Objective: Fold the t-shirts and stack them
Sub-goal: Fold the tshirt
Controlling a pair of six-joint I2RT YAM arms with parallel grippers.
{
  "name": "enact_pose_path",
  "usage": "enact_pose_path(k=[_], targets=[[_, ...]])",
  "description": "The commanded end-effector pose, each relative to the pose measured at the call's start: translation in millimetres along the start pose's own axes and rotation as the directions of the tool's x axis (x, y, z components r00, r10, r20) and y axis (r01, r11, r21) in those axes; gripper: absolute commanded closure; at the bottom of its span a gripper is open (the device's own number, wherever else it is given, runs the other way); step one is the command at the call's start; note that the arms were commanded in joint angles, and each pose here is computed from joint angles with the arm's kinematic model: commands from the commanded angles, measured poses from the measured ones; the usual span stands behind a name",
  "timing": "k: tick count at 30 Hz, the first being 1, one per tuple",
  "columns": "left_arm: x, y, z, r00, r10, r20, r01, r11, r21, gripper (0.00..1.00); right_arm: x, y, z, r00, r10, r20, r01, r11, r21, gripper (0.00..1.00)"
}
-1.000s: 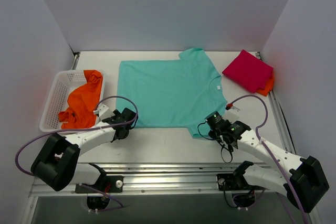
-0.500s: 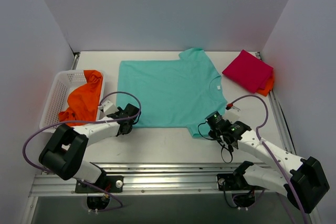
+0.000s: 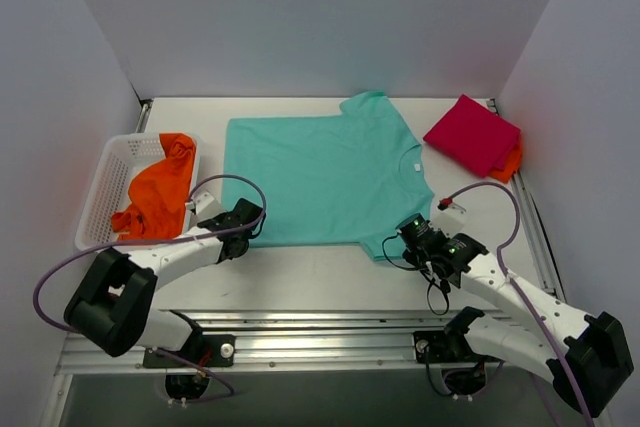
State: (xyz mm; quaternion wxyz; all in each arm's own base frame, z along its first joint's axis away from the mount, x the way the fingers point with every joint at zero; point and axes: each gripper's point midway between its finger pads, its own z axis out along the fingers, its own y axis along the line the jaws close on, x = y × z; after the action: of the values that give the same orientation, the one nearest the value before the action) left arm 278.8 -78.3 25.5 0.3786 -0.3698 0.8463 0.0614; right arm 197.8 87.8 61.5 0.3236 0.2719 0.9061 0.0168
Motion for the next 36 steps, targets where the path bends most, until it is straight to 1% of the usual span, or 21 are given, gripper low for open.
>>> enact_pose_path(k=[1, 5, 10, 13, 16, 18, 25, 27, 28, 32, 33, 34, 36], targets=[[-5, 4, -18, 1.0, 0.003, -0.012, -0.003, 0.999, 0.036, 0.98, -16, -9, -14, 0.998, 0.014, 0.059, -0.016, 0.999, 0.031, 1.0], [-6, 12, -40, 0.999, 0.009, -0.04, -0.006, 0.996, 0.085, 0.98, -16, -12, -18, 0.997, 0.036, 0.071, -0.038, 0.999, 0.02, 1.0], [-11, 23, -53, 0.999, 0.01, -0.044, -0.005, 0.994, 0.107, 0.98, -17, -10, -23, 0.996, 0.05, 0.08, -0.049, 0.999, -0.004, 1.0], [-17, 21, -60, 0.999, 0.009, -0.043, -0.004, 0.991, 0.13, 0.98, -24, -3, -28, 0.993, 0.055, 0.103, -0.052, 0.998, -0.029, 1.0], [-28, 10, -69, 0.999, 0.011, -0.035, -0.005, 0.986, 0.165, 0.98, -37, 12, -31, 0.988, 0.057, 0.141, -0.049, 0.997, -0.06, 1.0], [-33, 2, -71, 1.0, 0.012, -0.027, -0.007, 0.983, 0.181, 0.98, -46, 16, -32, 0.985, 0.039, 0.171, -0.031, 0.999, -0.044, 1.0], [-55, -25, -84, 1.0, -0.008, -0.005, 0.009, 0.969, 0.246, 0.98, -71, 60, -28, 0.971, 0.035, 0.235, -0.016, 0.996, -0.082, 1.0], [-62, -30, -85, 1.0, -0.021, 0.003, 0.019, 0.967, 0.256, 0.97, -82, 69, -27, 0.964, 0.046, 0.262, -0.027, 0.997, -0.076, 1.0], [-66, -34, -85, 1.0, -0.018, 0.011, 0.014, 0.964, 0.264, 0.97, -81, 71, -21, 0.965, 0.032, 0.262, -0.018, 0.998, -0.056, 1.0], [-76, -42, -85, 0.999, -0.034, 0.018, 0.027, 0.959, 0.281, 0.98, -91, 87, -13, 0.958, 0.046, 0.284, -0.035, 0.998, -0.045, 1.0], [-78, -43, -83, 0.999, -0.041, 0.014, 0.035, 0.958, 0.284, 0.98, -98, 95, -15, 0.952, 0.066, 0.297, -0.051, 0.997, -0.061, 1.0], [-81, -45, -82, 0.999, -0.045, 0.02, 0.037, 0.957, 0.289, 0.98, -101, 96, -11, 0.947, 0.055, 0.315, -0.045, 0.998, -0.038, 1.0], [-85, -45, -75, 0.999, -0.048, 0.016, 0.042, 0.959, 0.282, 0.98, -114, 104, -14, 0.936, 0.078, 0.344, -0.067, 0.997, -0.044, 1.0]])
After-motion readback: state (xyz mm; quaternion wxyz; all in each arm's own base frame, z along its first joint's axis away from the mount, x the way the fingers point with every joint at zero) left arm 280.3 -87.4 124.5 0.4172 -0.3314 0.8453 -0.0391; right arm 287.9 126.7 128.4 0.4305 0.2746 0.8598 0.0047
